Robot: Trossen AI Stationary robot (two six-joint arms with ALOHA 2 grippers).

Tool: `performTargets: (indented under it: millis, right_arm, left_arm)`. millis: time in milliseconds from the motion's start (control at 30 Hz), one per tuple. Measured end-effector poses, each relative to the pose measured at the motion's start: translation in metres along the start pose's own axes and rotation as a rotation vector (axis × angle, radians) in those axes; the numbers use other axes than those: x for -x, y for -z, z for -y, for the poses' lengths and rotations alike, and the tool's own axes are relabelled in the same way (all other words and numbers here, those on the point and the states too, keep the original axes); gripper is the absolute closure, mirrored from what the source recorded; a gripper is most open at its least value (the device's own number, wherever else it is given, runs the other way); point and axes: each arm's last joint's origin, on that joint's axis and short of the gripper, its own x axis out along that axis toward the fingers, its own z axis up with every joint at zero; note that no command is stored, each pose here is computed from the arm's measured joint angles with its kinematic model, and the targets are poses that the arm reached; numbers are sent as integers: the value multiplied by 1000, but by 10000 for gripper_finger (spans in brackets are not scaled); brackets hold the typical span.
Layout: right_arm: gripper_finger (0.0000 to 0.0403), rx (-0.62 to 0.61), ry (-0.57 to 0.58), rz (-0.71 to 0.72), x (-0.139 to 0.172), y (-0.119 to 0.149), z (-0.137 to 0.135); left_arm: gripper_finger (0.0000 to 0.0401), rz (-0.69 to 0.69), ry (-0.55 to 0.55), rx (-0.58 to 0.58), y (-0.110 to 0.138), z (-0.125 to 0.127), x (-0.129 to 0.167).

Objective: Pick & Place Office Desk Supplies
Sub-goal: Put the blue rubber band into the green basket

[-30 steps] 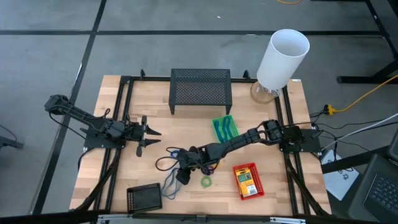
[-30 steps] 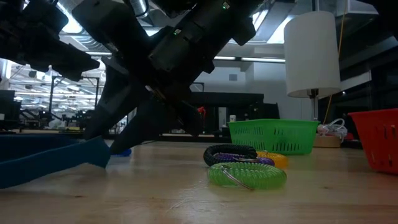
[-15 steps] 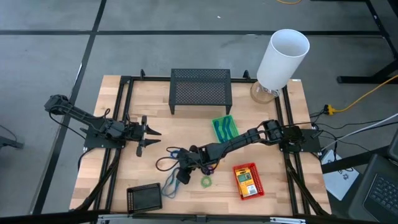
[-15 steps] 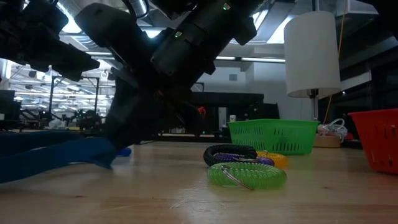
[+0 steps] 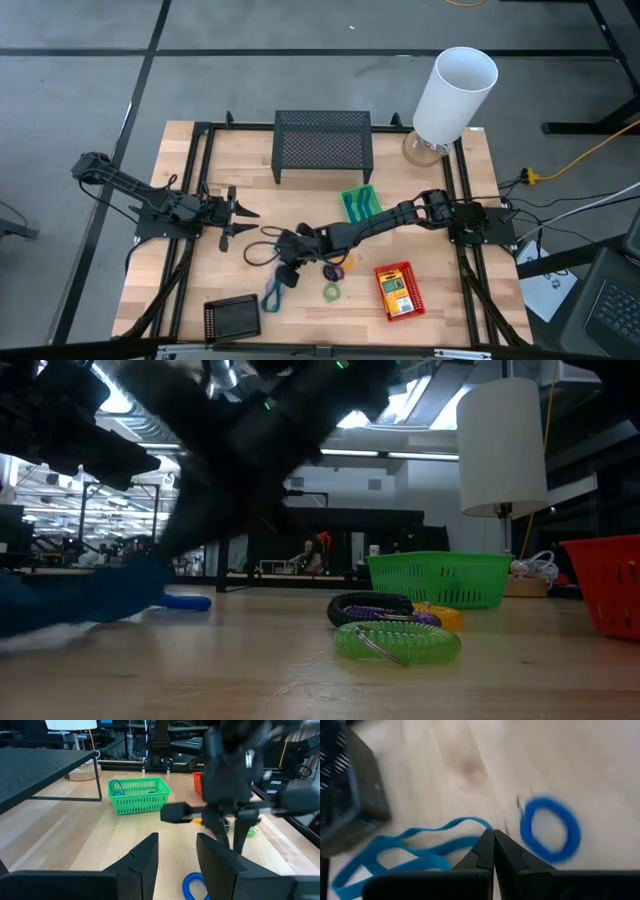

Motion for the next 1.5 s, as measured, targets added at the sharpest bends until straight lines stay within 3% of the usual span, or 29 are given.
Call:
performTargets:
  millis: [167,433,733,900,1067,1233,1367,1500]
  right_arm:
    - [401,79,2,56,21,-33,-16]
    - [402,151,160,64,61,-65,-30]
    - [402,180,307,-12,105,-77,-36]
    - [403,155,401,-84,128,-70,-33]
    - [403,153,504,-2,155,-69,-39]
    - [403,153,536,98,179,-72,-47]
    - [403,158,467,36,179,-70,-49]
    - [403,168,552,90,181,-68,-49]
  left_arm:
    - [272,0,0,0,0,0,0]
    - [272,-1,10,7,0,0,0]
    - [272,-1,11,8,0,0,0]
    - [272,-1,17,8,0,1,0]
    - [272,-1,21,8,0,1,0]
    - [272,-1,22,19,0,1,0]
    - [272,-2,23,19,0,1,0]
    - [272,-3,37,26,0,1,0]
